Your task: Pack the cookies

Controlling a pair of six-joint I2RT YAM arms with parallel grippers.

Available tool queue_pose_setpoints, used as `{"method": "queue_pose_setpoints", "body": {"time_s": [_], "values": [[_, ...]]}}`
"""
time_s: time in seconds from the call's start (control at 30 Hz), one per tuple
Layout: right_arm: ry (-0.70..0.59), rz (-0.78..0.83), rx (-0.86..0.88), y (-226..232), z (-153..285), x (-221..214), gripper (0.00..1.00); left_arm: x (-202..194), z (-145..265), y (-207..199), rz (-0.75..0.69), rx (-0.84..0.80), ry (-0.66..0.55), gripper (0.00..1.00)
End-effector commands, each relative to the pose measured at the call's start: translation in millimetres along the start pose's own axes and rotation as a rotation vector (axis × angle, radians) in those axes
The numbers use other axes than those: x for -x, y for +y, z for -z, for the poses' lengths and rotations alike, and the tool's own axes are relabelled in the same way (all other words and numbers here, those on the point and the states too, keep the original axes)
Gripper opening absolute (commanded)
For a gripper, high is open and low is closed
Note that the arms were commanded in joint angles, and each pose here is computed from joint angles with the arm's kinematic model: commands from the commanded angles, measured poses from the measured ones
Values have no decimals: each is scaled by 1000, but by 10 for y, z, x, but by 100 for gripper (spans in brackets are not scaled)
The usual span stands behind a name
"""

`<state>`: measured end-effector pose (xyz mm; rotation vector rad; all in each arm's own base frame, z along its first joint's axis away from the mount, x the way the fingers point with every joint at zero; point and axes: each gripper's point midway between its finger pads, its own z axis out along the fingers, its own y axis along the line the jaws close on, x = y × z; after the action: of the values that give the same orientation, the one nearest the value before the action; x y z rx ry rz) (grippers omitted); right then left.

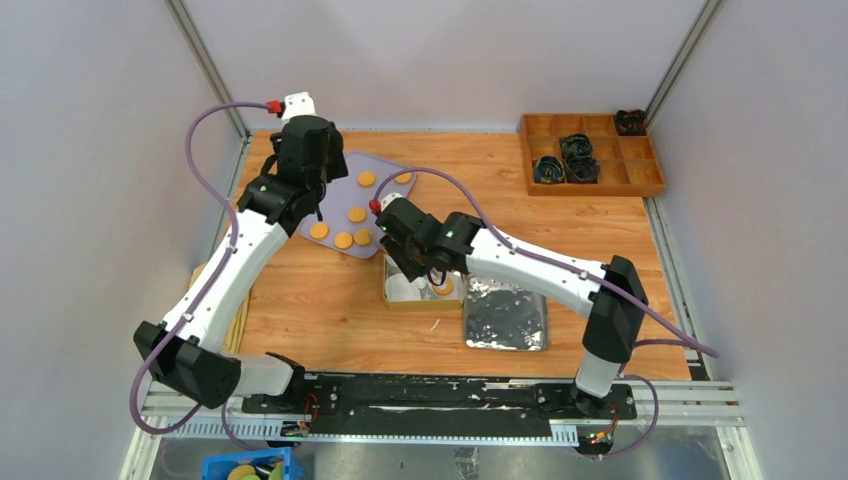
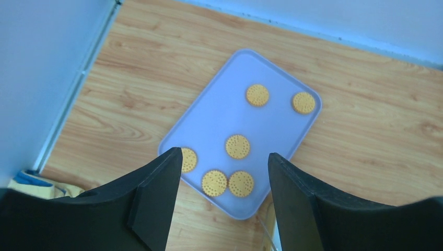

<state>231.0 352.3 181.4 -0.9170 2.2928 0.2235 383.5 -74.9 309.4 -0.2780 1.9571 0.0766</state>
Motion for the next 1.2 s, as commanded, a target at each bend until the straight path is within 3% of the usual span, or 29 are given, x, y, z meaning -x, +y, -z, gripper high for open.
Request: {"method": "queue_pose_setpoints", "body": {"time_s": [0.0,0.2,0.4,0.7,1.17], "values": [[-74,12,57,15,-109,378,39,442,263,221,40,70,-119,68],[-88,-13,59,-140,-435,613,38,424,255,255,29,75,-119,68],[-80,-10,93,-163,-730,760,44,394,222,287,14,89,-115,68],[-24,-45,165,-59,-1077,702,48,348,178,316,8,99,-107,69],[-14,-38,14,-389,-1204,656,49,374,231,314,19,71,-128,69]]}}
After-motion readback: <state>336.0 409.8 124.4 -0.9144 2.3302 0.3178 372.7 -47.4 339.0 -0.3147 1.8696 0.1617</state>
